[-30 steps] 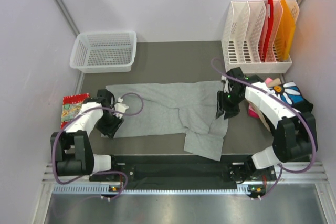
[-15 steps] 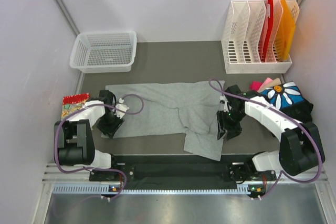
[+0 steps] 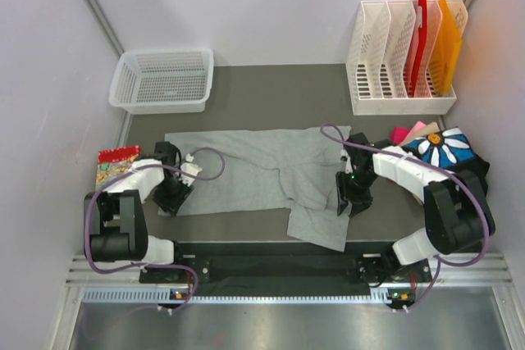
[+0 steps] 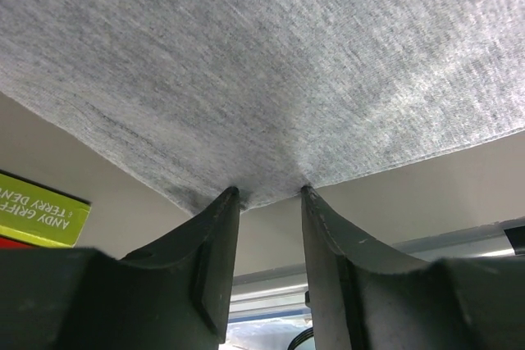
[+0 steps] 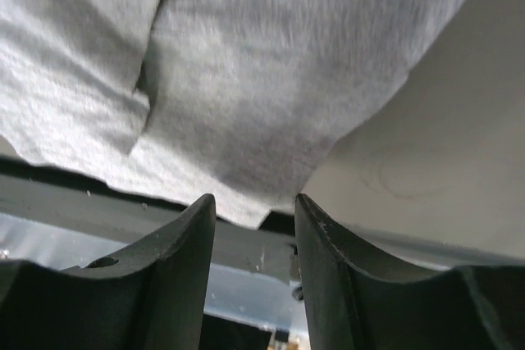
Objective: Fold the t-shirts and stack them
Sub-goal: Fold the tshirt
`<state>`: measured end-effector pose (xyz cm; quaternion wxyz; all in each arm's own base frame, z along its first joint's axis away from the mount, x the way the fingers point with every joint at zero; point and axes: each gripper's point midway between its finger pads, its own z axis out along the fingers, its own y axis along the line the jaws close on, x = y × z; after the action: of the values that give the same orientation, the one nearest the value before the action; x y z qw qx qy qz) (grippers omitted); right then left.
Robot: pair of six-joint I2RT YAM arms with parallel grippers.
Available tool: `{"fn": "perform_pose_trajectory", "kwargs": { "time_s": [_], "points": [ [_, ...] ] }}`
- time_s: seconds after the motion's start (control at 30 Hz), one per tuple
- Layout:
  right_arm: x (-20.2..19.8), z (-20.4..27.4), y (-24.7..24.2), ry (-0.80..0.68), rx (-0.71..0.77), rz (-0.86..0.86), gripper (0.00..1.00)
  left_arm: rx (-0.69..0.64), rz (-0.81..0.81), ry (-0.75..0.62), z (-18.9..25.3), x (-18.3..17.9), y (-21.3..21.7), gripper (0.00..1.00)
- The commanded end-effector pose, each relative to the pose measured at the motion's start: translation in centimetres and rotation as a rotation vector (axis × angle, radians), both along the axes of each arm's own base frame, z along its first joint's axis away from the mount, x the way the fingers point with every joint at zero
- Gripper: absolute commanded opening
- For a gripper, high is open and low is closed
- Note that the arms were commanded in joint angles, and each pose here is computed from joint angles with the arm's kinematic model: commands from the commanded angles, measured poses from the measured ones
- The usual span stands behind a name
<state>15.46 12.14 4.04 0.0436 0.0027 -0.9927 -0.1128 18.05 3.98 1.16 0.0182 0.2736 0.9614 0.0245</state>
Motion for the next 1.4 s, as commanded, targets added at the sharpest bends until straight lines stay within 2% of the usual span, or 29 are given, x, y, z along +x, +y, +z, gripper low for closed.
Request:
{"fn": "perform_pose_trajectory", "kwargs": {
  "time_s": [0.0, 0.27, 0.37, 0.4, 0.53, 0.6, 0.63, 0.83, 1.13, 1.37],
  "points": [
    [1.1, -1.4, 0.3, -0.070, -0.011, -0.042, 0.43, -0.001, 0.007, -0.082, -0.9, 1.3, 0.1, 0.39],
    [0.5, -2.5, -0.1, -0.115, -0.050, -0.085, 0.38, 0.011, 0.021, -0.100, -1.3, 1.7, 0.3, 0.33],
    [0.3, -2.8, 0.2, -0.111, -0.046, -0.086, 0.29, 0.010, 0.025, -0.103, -1.3, 1.9, 0.3, 0.27],
    [0.4, -2.7, 0.3, -0.114, -0.042, -0.083, 0.23, 0.011, 0.027, -0.106, -1.3, 1.9, 0.3, 0.22],
    [1.2, -1.7, 0.8, -0.145, -0.027, -0.077, 0.08, 0.013, 0.025, -0.108, -1.2, 2.0, 0.3, 0.07],
    [1.4, -0.9, 0.9, -0.153, -0.027, -0.069, 0.01, 0.015, 0.024, -0.120, -0.9, 2.5, 0.4, 0.03],
    [1.6, -0.4, 0.9, -0.166, -0.023, -0.066, 0.00, 0.014, 0.019, -0.121, -0.6, 2.6, 0.3, 0.00],
    [1.9, 3.7, 1.0, -0.209, -0.007, -0.058, 0.00, -0.006, 0.003, -0.162, 1.6, 3.9, 0.1, 0.00],
    [-1.0, 8.3, 0.5, -0.166, 0.020, -0.069, 0.00, -0.002, -0.114, -0.159, 5.9, 2.7, 0.2, 0.00],
    [-2.6, 10.0, 0.5, -0.114, 0.042, -0.058, 0.00, -0.043, -0.211, -0.088, 8.3, 0.6, -0.4, 0.00]
  ]
}}
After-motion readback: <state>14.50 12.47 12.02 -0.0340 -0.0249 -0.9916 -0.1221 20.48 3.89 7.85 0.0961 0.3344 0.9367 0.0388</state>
